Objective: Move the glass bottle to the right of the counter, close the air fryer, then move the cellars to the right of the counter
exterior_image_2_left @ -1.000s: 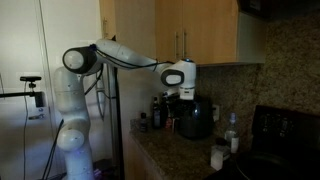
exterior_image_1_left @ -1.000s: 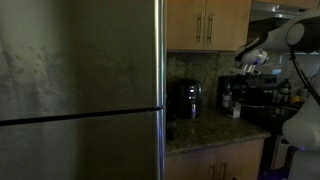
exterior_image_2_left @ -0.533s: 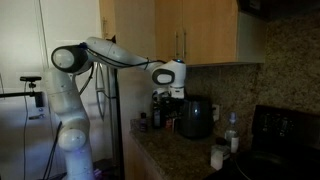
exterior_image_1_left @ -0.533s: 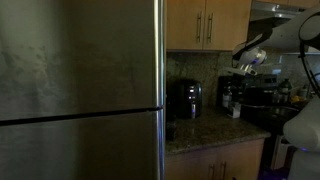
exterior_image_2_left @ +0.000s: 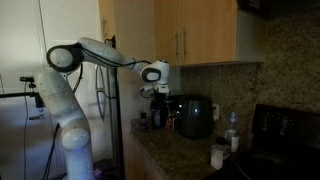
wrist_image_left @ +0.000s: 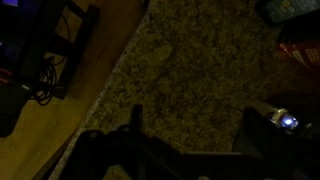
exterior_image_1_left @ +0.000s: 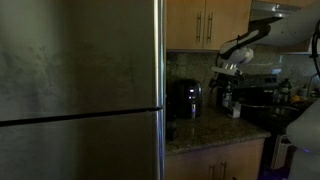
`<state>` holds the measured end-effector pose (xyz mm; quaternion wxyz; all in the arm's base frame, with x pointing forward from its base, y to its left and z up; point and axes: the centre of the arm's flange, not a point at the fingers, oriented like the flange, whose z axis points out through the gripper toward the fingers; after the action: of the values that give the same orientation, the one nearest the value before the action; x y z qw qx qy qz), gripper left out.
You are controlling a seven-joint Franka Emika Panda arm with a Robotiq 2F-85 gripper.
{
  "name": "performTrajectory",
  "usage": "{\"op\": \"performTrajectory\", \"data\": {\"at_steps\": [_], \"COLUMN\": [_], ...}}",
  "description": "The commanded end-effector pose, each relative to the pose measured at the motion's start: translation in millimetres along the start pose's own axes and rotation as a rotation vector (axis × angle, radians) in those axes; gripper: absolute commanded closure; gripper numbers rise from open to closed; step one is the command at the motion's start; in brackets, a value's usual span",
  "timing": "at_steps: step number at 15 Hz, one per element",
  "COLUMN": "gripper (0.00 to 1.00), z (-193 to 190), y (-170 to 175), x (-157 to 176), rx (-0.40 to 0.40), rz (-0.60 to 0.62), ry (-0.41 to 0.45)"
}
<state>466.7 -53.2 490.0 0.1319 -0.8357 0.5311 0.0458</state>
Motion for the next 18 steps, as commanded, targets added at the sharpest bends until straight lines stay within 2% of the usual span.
{"op": "performTrajectory", "data": {"at_steps": [1, 2, 4, 7, 8, 9, 11, 13, 14, 18], "gripper": [0.0, 0.0, 0.0, 0.0, 0.0, 0.0, 0.0, 0.0, 0.0, 0.0], "z": [17, 28, 43, 61, 61, 61, 64, 62, 71, 87], "y": [-14, -25, -50, -80, -83, -68, -72, -71, -75, -97], "x": [3, -16, -75, -160, -175, -160, -179, -169, -174, -228], "rx": [-0.033, -0.036, -0.038, -0.085, -0.097, -0.081, -0.089, -0.083, -0.104, -0.103], "rz": [-0.053, -0.141, -0.241, -0.409, -0.467, -0.388, -0.405, -0.388, -0.438, -0.687], "ry": [-0.052, -0.067, -0.089, -0.136, -0.153, -0.109, -0.106, -0.105, -0.105, -0.104]}}
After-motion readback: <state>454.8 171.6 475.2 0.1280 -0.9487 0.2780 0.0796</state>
